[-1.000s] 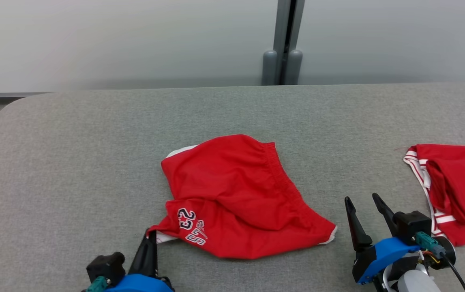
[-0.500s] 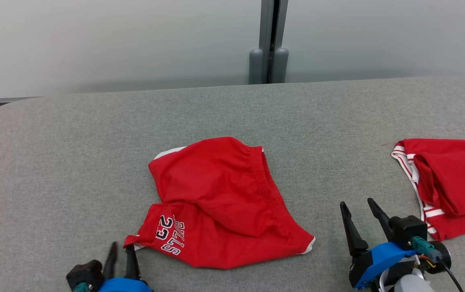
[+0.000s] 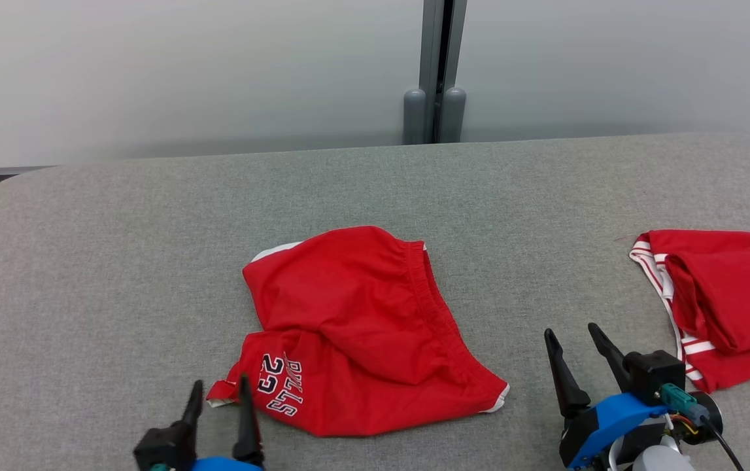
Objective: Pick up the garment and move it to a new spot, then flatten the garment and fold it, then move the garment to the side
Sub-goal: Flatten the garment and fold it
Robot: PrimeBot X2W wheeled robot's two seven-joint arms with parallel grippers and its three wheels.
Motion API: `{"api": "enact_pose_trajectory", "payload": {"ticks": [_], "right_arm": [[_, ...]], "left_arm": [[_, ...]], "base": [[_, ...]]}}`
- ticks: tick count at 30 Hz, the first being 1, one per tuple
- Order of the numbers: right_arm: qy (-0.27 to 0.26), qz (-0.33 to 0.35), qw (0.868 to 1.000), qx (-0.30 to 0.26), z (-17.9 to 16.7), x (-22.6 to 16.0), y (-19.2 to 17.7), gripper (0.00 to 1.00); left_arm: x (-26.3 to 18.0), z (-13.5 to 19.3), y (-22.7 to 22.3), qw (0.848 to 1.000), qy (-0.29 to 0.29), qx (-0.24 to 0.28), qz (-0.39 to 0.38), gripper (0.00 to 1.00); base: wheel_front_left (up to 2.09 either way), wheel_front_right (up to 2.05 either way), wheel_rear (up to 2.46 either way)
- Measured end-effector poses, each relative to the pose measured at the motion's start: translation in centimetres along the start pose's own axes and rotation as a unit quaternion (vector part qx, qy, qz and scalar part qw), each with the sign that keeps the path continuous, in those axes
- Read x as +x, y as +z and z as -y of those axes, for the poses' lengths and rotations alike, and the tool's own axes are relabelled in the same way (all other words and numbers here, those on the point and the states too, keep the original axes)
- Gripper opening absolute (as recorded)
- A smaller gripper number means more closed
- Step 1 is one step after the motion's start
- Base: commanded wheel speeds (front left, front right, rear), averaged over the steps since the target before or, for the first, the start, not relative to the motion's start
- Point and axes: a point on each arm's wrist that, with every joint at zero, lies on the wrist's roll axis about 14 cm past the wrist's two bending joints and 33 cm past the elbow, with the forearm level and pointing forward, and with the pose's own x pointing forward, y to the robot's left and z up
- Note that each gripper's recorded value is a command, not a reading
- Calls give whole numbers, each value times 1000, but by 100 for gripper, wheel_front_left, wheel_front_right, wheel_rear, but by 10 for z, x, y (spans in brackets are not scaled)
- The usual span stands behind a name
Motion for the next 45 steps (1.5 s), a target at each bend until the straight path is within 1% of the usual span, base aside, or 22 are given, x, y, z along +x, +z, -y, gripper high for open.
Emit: {"api": "enact_pose_trajectory", "payload": {"ticks": [5,11,14,18,25,33,34,35,37,38,41,45], "right_arm": [[0,-2,1000,3,0,0,-2,100],[1,-5,1000,3,-1,-1,-3,100],[1,-7,1000,4,-1,-1,-5,100],[0,-13,1000,3,0,-1,-9,100],[-6,-27,1000,4,4,-2,-18,100],[-10,-31,999,4,8,-2,-20,100],[-11,-31,999,4,8,-2,-20,100],[-11,-31,999,5,8,-2,-21,100],[-11,-31,999,5,8,-2,-21,100],[-11,-31,999,5,8,-2,-21,100],[-8,-32,999,5,6,-1,-21,100],[-6,-35,999,6,5,0,-23,100]], "left_arm": [[-2,34,4,998,-64,18,10,100],[-13,70,-21,989,-137,44,-27,100],[-12,82,-26,986,-158,44,-36,100],[-13,95,-42,980,-183,47,-67,100],[1,112,-49,975,-199,55,-86,100],[8,107,-60,976,-171,84,-105,100],[8,106,-63,976,-170,86,-109,98],[7,105,-65,976,-167,85,-113,65],[8,104,-65,976,-164,85,-114,13],[10,105,-62,977,-164,82,-110,0],[15,112,-48,978,-170,82,-87,0],[16,113,-44,979,-171,81,-79,0]], "base": [[0,0,0],[0,0,0],[0,0,0],[0,0,0],[0,0,0],[0,0,0],[0,0,0],[0,0,0],[0,0,0],[0,0,0],[0,0,0],[0,0,0]]}}
